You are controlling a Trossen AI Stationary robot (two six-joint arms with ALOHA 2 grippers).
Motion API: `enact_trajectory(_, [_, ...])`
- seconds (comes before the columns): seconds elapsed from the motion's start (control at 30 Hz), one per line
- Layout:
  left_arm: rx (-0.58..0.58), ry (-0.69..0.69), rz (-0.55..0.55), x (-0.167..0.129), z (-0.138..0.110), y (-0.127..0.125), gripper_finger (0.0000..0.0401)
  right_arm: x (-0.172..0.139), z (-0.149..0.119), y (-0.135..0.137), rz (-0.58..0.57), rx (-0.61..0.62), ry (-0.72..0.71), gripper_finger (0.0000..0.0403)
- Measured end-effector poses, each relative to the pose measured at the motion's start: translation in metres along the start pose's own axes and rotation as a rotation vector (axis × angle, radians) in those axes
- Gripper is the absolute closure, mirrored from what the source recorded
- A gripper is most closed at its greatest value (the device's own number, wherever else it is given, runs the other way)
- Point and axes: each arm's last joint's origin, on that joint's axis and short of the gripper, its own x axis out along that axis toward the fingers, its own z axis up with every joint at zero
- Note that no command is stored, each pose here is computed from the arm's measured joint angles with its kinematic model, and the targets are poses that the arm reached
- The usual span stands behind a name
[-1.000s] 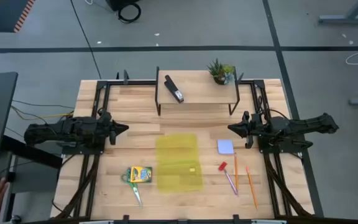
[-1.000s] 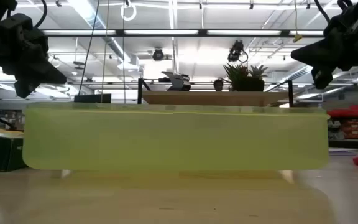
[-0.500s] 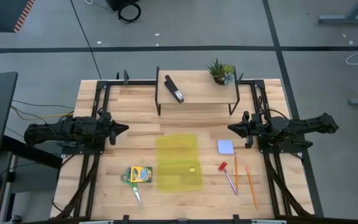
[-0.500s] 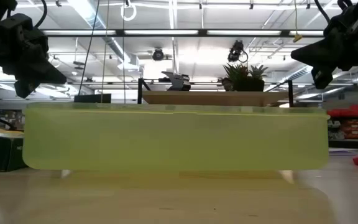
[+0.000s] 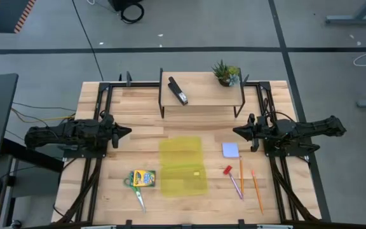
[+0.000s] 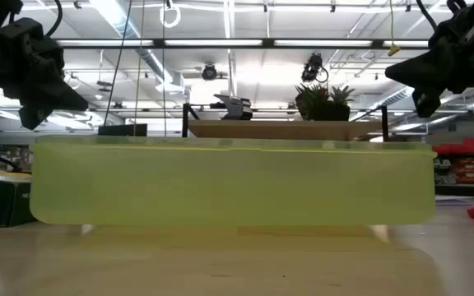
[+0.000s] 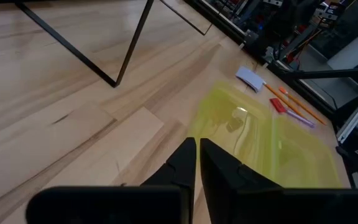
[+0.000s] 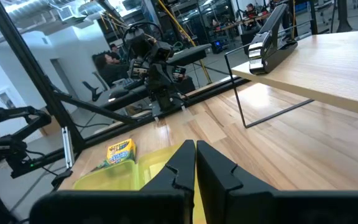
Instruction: Pack school essentials
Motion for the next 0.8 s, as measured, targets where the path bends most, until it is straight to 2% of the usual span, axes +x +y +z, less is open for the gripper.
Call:
enact_trajectory(0.33, [0.001,0.0,0.0,0.0,0.0,0.0,0.0364,0.0,0.0,0.0,0.0,0.0,0.0,0.0382])
enact_trajectory(0.4, [0.094,-0.044,0.042,0.0,0.002,0.001,0.0367,0.0,0.0,0.0,0.0,0.0,0.0,0.0382])
enact_trajectory(0.5, [0.352,-0.16,0.177,-0.001,0.009,0.002,0.0372,0.0,0.0,0.0,0.0,0.0,0.0,0.0382])
enact_trajectory(0.6, [0.53,-0.18,0.217,-0.002,0.012,0.001,0.0372,0.0,0.0,0.0,0.0,0.0,0.0,0.0382])
enact_trajectory(0.7, [0.611,-0.169,0.227,-0.002,0.012,0.001,0.0367,0.0,0.0,-0.001,-0.028,0.018,-0.011,0.0382])
enact_trajectory(0.8, [0.613,-0.169,0.227,-0.002,0.012,0.001,0.0362,0.0,0.001,-0.002,-0.057,0.02,-0.023,0.0382])
